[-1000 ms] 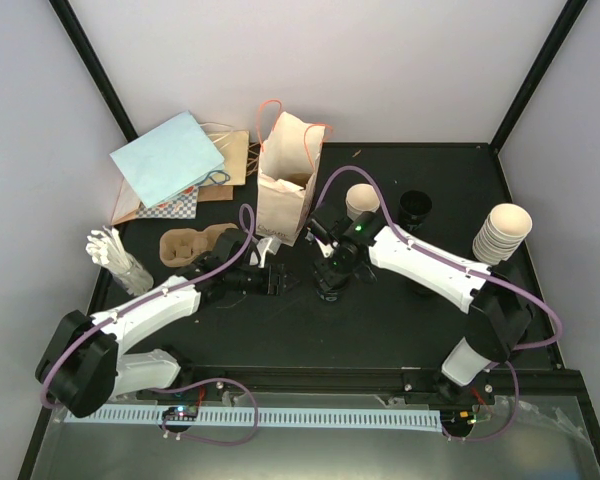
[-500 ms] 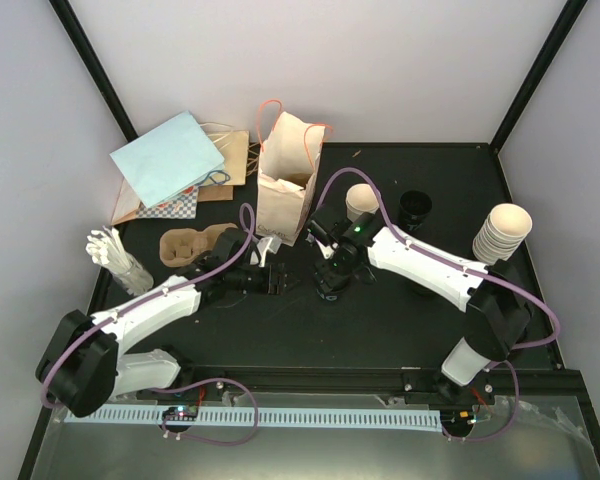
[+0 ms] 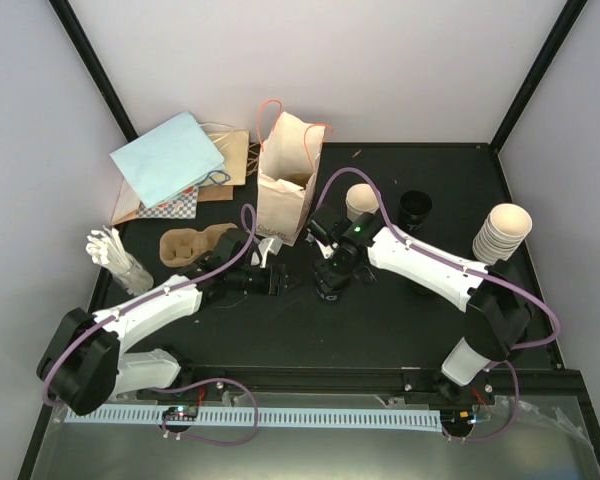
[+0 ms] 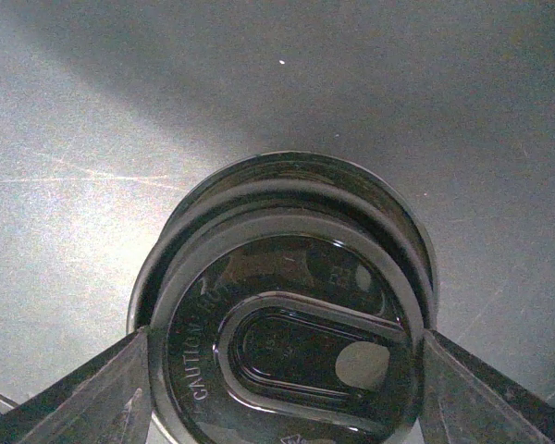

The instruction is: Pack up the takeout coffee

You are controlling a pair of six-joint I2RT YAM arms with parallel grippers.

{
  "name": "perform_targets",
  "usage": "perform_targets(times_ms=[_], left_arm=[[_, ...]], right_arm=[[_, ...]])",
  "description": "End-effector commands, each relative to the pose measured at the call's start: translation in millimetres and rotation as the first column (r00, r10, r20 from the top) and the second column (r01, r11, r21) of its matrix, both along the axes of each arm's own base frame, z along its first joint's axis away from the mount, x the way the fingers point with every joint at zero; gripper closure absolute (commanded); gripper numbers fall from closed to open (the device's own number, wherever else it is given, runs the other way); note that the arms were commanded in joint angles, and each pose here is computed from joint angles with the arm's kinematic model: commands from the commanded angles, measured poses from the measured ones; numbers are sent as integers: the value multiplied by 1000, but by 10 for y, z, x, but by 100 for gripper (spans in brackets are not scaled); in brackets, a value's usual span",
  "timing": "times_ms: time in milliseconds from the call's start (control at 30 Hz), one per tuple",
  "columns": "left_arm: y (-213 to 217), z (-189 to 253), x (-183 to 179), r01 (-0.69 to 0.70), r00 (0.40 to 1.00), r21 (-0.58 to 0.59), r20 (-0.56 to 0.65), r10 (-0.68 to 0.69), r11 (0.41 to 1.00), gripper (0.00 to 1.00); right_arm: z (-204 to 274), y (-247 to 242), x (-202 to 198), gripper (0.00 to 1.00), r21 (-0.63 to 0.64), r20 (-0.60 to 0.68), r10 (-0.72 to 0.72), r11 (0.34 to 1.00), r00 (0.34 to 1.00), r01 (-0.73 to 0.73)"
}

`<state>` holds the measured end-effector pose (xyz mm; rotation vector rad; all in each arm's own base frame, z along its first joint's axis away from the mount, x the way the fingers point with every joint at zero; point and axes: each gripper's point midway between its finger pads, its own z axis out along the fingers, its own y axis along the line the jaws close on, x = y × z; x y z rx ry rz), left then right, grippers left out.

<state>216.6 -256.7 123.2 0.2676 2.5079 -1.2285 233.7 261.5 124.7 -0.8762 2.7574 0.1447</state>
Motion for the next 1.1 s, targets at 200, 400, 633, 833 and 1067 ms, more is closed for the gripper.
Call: perform_targets(times_ms=[200, 400, 633, 833, 1067], left_arm=[[-97, 262, 91, 14, 998, -49, 60, -11, 999, 36], [-98, 254, 89, 13, 998, -48, 57, -11, 999, 36], [-96, 255, 94, 12, 998, -48, 59, -9, 999, 36], [-95, 249, 100, 9, 998, -45, 59, -7, 999, 36], [-120, 265, 142, 6, 998, -49, 62, -3, 999, 36]], right_arm=[[161, 17, 90, 26, 24, 59, 1, 1000, 998, -2], [245, 2, 81, 26, 48, 86, 7, 999, 996, -11], [308, 22, 57, 26, 100, 119, 25, 994, 993, -37], [396, 19, 110, 26, 162, 209, 10, 986, 978, -45], [367, -16, 140, 26, 200, 266, -23, 979, 964, -32]])
